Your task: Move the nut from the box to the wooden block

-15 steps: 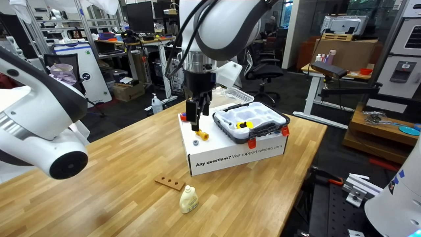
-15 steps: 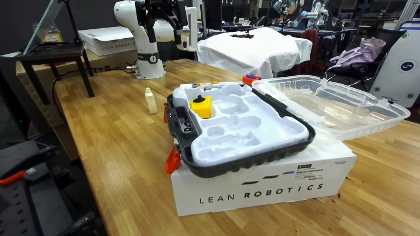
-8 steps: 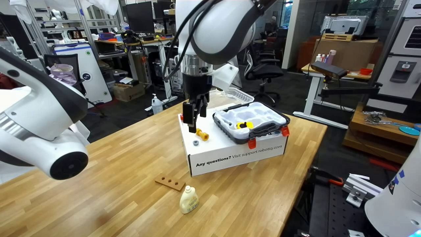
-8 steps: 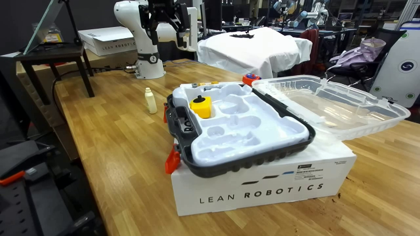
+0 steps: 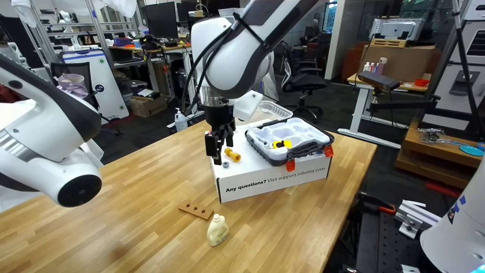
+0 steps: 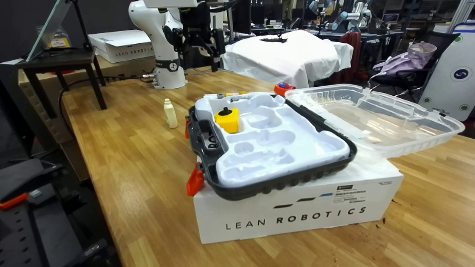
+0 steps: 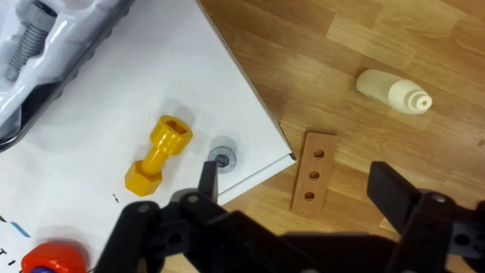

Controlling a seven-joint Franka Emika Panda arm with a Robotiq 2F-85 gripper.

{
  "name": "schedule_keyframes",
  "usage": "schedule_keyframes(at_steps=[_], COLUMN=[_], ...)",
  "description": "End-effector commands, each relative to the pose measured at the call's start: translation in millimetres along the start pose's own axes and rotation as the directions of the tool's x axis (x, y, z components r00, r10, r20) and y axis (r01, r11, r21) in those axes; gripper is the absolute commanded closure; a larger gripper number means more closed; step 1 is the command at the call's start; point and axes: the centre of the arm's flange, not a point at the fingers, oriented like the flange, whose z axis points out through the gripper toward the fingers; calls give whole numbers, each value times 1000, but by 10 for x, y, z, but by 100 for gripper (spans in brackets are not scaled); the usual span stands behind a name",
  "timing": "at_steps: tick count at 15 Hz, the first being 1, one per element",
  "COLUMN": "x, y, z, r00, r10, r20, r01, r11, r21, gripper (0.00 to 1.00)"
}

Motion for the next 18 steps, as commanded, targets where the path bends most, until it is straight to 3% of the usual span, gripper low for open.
schedule_keyframes(at_steps=[1,6,11,18], x=[128,132,152,190], y=[127,267,140,192], z=[79,214,415,525], r00=[1000,998,996,996], r10=[24,65,78,71], r20=[11,21,43,62], r01=[-24,-66,-82,-77], r11=[1000,996,991,992], r21=[1,52,107,97], gripper=[0,0,0,0])
